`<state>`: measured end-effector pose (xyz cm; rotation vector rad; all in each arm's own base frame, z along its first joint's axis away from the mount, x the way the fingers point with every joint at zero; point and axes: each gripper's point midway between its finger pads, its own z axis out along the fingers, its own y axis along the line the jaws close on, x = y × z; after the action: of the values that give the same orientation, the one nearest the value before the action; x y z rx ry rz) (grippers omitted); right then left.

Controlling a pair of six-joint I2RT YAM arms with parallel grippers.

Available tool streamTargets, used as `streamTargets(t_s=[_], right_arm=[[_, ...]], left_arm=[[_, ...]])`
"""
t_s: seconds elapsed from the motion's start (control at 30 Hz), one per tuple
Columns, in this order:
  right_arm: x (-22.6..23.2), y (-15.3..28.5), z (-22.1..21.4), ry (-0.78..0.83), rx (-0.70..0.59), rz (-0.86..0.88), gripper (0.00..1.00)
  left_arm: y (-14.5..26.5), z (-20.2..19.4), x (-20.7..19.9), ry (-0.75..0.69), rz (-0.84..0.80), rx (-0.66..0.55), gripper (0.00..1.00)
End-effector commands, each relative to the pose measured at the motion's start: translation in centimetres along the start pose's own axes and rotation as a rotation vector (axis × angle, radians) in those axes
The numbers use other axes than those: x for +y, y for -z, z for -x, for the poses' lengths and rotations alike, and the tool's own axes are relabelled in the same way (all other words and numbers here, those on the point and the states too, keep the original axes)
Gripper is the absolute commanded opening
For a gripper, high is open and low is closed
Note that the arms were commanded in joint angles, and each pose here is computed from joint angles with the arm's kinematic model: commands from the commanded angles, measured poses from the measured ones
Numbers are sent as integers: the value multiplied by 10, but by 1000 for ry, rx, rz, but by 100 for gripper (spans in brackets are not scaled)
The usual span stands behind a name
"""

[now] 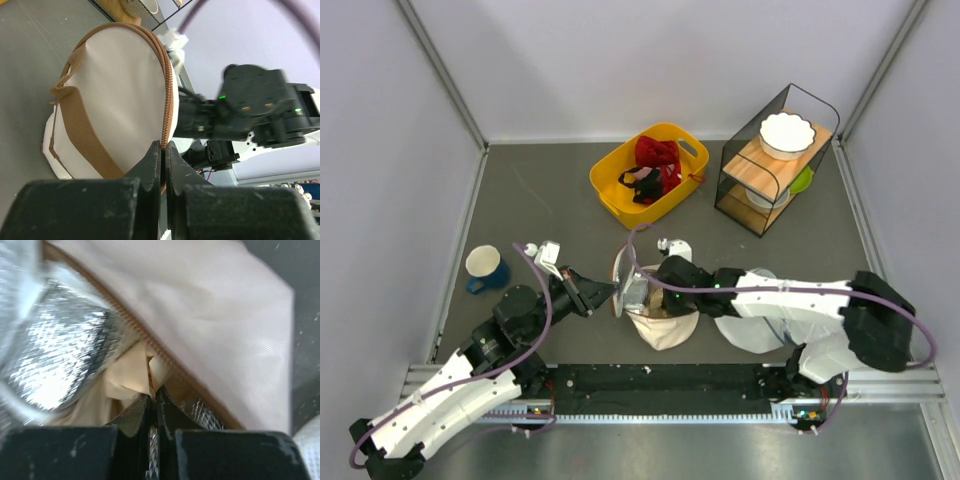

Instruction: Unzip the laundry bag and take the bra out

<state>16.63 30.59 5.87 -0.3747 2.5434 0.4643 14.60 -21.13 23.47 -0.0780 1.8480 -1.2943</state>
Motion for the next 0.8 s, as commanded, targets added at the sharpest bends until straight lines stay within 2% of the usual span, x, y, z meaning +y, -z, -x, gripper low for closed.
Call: streamTargets(t_s=[0.0,0.13,0.47,0.57,0.77], right_arm=[[27,62,56,-5,-185,123,0],[41,100,88,-6,-290,195,0],[62,155,128,-18,-418,302,0],[64,183,152,6,-503,314,0],[85,274,219,56,-720,383,0]], left_arm=[[-2,0,-1,1,-9,-4,0],[-5,-1,1,8,-3,-2,0],[-7,-1,0,8,2,4,0],[-7,-2,2,6,8,7,0],[-6,-2,2,0,18,16,0]])
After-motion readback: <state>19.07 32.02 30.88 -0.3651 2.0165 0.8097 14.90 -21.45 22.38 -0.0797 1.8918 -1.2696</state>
